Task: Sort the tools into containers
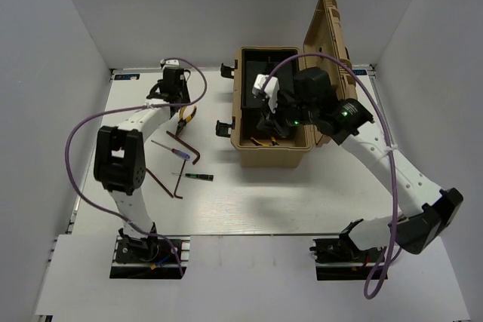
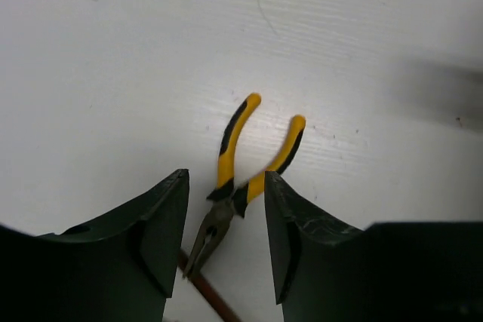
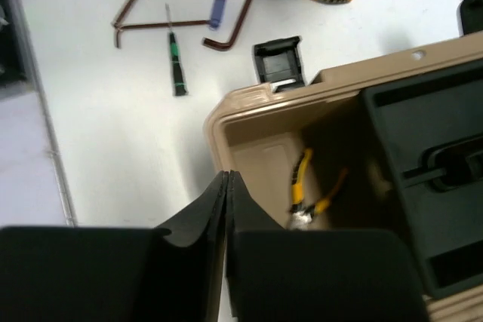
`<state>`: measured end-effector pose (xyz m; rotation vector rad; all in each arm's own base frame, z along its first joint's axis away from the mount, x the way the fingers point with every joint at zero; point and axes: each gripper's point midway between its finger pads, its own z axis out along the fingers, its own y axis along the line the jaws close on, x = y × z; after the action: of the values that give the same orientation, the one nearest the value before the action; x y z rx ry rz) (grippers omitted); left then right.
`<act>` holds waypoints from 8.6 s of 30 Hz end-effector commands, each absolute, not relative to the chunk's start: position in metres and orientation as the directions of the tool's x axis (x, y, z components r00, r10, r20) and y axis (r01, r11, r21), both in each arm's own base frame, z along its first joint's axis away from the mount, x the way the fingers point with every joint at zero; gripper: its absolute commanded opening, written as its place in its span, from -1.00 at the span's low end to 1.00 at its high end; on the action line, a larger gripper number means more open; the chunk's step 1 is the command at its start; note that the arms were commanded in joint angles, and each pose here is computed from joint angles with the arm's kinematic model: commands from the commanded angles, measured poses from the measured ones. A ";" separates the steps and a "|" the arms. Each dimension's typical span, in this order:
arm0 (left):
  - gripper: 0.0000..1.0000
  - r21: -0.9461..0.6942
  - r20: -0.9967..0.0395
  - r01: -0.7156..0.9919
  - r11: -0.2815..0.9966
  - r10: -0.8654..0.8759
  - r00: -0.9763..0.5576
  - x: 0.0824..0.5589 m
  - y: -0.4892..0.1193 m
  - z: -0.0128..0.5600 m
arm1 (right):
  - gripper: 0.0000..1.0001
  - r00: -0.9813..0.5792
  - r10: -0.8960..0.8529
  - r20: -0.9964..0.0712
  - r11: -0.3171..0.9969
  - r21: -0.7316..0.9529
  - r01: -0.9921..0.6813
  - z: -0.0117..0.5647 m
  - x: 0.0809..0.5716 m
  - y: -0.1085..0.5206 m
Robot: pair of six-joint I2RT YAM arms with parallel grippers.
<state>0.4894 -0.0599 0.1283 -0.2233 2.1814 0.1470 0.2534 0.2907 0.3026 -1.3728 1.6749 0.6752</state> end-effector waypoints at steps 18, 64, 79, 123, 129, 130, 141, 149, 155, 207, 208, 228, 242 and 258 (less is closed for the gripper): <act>-0.08 0.031 -0.651 -0.122 0.992 -0.073 -0.755 0.533 -0.049 0.045 | -1.00 -0.204 -0.456 -0.867 0.303 0.064 -0.951 0.289 0.235 0.290; -1.00 -0.423 -0.906 0.591 0.687 -0.319 -0.278 0.433 -0.197 0.371 | -1.00 -0.242 -0.416 -0.877 0.652 -0.102 -0.752 0.312 0.291 0.242; -1.00 -0.480 -0.877 0.668 0.570 -0.288 -0.384 0.401 -0.307 0.336 | -1.00 -0.225 -0.364 -0.904 0.760 -0.149 -0.633 0.350 0.311 0.214; 0.49 -0.328 -0.706 -0.254 0.910 -0.415 -0.574 0.283 -0.105 0.125 | -1.00 -0.251 -0.531 -0.809 0.356 0.055 -0.933 0.279 0.271 0.340; 0.38 -0.329 -0.628 -0.403 0.854 -0.516 -0.582 0.286 -0.087 0.095 | -0.72 -0.267 -0.537 -0.801 0.392 0.043 -0.919 0.281 0.291 0.378; 0.35 -0.313 -0.614 -0.426 0.849 -0.523 -0.591 0.288 -0.085 0.087 | -0.69 -0.281 -0.550 -0.786 0.411 0.037 -0.911 0.271 0.297 0.382; -0.01 -0.313 -0.572 -0.523 0.793 -0.597 -0.562 0.335 -0.070 0.072 | -0.72 -0.313 -0.580 -0.752 0.404 0.069 -0.912 0.240 0.299 0.401; 0.02 -0.280 -0.546 -0.558 0.781 -0.608 -0.577 0.356 -0.066 0.059 | -0.74 -0.320 -0.589 -0.742 0.402 0.074 -0.913 0.232 0.294 0.394; 0.05 -0.271 -0.526 -0.575 0.772 -0.619 -0.583 0.352 -0.063 0.047 | -0.74 -0.318 -0.575 -0.754 0.406 0.074 -0.911 0.236 0.292 0.390; -1.00 -0.553 -0.790 0.314 0.772 -0.367 -0.491 0.432 -0.190 0.308 | -1.00 -0.124 -0.491 -0.862 0.715 -0.318 -0.622 0.345 0.321 0.267; -1.00 -0.561 -0.791 0.362 0.744 -0.353 -0.500 0.433 -0.203 0.314 | -1.00 -0.123 -0.484 -0.866 0.753 -0.341 -0.563 0.349 0.331 0.258; -1.00 -0.524 -0.786 0.464 0.714 -0.196 -0.587 0.522 -0.332 0.266 | -1.00 -0.181 -0.435 -0.882 0.812 -0.297 -0.502 0.338 0.341 0.223; 0.26 -0.471 -0.800 0.420 0.775 -0.175 -0.574 0.525 -0.333 0.271 | -0.49 -0.194 -0.472 -0.860 0.673 -0.210 -0.709 0.311 0.321 0.257; 0.33 -0.217 -0.898 -0.098 0.971 -0.238 -0.369 0.333 -0.097 0.290 | -0.72 0.068 -0.563 -0.823 -0.243 0.087 -0.966 0.252 0.173 0.380</act>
<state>0.3747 -0.1651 0.2922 -0.0655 1.9981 -0.3753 0.1974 0.3528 0.2560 -1.7103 1.6231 0.9820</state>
